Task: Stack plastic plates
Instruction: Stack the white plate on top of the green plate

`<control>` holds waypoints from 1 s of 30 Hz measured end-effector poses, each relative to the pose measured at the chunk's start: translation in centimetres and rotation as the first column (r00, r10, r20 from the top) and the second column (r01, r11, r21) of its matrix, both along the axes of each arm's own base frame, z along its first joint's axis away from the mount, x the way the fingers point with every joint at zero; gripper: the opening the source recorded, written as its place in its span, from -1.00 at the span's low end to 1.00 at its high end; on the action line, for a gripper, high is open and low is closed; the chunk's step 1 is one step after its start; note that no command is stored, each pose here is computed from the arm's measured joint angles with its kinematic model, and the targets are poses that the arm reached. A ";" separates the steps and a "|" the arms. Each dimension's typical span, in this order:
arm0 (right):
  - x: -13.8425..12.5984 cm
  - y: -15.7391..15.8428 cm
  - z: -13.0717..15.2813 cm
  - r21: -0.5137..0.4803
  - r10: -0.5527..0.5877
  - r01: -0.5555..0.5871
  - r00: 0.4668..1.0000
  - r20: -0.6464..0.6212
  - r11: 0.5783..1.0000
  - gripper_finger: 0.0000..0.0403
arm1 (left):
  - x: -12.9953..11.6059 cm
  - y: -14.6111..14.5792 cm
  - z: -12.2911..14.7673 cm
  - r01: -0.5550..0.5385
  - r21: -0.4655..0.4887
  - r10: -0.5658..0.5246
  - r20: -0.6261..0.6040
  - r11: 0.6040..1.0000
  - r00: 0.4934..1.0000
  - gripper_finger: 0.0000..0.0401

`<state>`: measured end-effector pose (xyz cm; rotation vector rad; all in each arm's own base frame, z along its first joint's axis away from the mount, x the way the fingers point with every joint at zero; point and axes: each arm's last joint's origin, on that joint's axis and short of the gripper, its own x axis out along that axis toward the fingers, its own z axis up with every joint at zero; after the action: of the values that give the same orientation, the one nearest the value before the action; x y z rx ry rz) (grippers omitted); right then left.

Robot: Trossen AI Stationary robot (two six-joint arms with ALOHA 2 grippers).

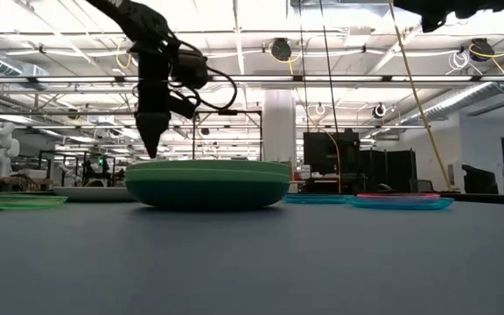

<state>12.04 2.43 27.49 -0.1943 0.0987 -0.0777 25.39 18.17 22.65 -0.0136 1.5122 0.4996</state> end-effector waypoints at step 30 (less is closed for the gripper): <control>0.0 0.0 0.1 0.075 -0.006 0.005 1.000 0.014 0.997 -0.84 | -3.5 3.7 -0.1 -0.329 -0.060 0.333 0.057 0.942 0.941 -0.68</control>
<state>12.05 2.44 27.57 -0.1183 0.0879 -0.0809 21.93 21.92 22.58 -0.3263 1.4626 0.7232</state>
